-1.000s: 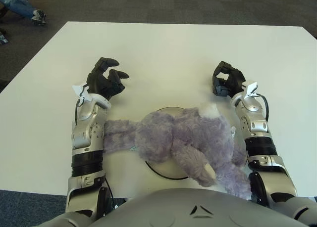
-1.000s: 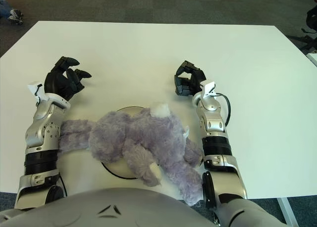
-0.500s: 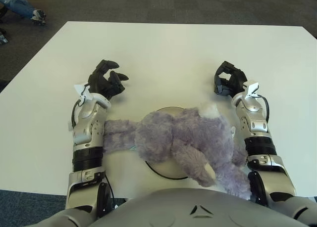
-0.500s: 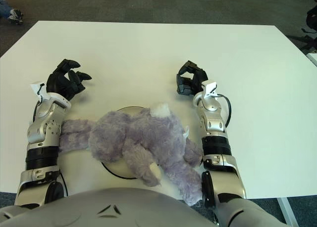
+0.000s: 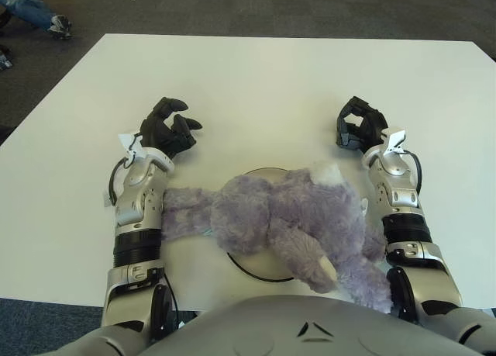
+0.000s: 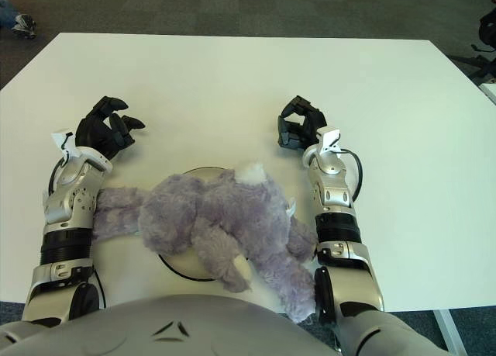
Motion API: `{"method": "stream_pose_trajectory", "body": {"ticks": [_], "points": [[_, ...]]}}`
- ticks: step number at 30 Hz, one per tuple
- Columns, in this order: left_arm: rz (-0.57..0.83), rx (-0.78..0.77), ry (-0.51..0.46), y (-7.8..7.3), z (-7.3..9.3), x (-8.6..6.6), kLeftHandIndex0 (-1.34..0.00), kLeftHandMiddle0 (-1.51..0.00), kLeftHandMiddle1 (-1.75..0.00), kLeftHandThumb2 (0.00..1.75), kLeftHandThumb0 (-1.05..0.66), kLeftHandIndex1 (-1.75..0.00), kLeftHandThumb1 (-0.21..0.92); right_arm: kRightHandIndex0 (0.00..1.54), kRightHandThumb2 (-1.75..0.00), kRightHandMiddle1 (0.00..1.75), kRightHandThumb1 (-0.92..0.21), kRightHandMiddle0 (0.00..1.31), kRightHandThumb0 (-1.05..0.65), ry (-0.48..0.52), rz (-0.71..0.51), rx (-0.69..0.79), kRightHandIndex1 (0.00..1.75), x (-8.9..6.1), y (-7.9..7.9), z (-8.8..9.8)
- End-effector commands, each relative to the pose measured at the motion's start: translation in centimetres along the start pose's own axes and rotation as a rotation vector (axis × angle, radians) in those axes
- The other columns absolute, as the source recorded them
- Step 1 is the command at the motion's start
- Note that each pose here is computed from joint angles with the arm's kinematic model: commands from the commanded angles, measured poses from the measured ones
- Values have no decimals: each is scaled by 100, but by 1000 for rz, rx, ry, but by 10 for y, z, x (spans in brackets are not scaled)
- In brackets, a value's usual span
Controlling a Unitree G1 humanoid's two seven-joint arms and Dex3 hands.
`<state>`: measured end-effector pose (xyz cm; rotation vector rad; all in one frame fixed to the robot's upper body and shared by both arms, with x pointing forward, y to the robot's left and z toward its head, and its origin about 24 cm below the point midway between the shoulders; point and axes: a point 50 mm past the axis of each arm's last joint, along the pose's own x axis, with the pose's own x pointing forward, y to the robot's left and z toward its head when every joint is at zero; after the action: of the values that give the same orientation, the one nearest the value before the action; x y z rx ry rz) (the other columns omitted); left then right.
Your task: Put the doll into the plate.
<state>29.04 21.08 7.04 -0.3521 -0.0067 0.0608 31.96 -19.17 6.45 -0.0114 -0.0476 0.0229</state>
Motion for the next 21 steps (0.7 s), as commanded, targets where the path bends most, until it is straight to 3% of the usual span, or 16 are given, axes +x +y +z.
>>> {"method": "stream_pose_trajectory", "body": {"ticks": [1, 21], "points": [[-5, 10, -13, 1, 4, 2, -64, -65, -175, 155, -1, -175, 12, 123, -129, 175, -34, 60, -48, -20, -25, 43, 175, 4, -1, 4], [-18, -1, -9, 3, 0, 3, -64, -65, -175, 156, -1, -175, 11, 125, -130, 175, -33, 60, -48, -3, -149, 144, 175, 6, -4, 2]]}}
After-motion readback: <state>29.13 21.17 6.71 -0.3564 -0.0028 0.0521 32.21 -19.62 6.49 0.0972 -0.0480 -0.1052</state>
